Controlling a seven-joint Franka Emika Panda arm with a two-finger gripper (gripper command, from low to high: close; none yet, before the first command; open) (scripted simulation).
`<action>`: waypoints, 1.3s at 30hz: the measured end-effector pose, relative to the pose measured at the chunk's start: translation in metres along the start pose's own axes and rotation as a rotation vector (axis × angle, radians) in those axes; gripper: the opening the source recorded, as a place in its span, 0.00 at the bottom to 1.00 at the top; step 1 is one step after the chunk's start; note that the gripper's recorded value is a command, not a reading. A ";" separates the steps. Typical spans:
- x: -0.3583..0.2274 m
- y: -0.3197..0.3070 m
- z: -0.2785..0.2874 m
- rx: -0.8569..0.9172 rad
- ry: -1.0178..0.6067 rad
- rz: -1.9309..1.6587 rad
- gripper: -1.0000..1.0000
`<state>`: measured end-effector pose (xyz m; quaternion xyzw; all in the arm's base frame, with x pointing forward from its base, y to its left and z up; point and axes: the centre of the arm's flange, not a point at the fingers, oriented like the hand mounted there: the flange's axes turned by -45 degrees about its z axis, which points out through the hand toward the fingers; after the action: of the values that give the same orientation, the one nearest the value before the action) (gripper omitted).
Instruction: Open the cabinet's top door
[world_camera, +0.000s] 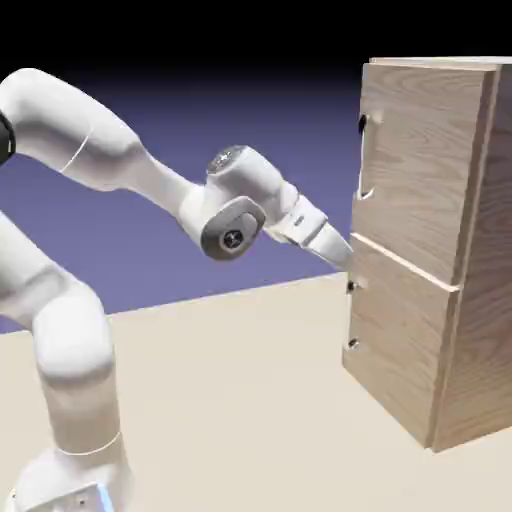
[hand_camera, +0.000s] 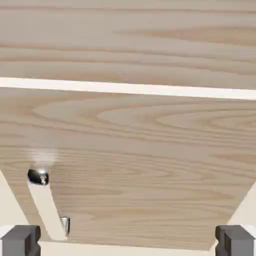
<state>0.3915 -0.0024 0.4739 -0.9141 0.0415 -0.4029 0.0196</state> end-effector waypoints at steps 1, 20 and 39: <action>0.005 0.002 -0.003 -0.001 0.013 0.053 0.50; 0.063 0.017 -0.064 0.127 0.241 1.020 0.50; 0.077 -0.020 -0.084 0.488 0.333 1.885 0.50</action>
<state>0.3822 0.0105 0.5887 -0.4092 0.6708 -0.3434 0.5144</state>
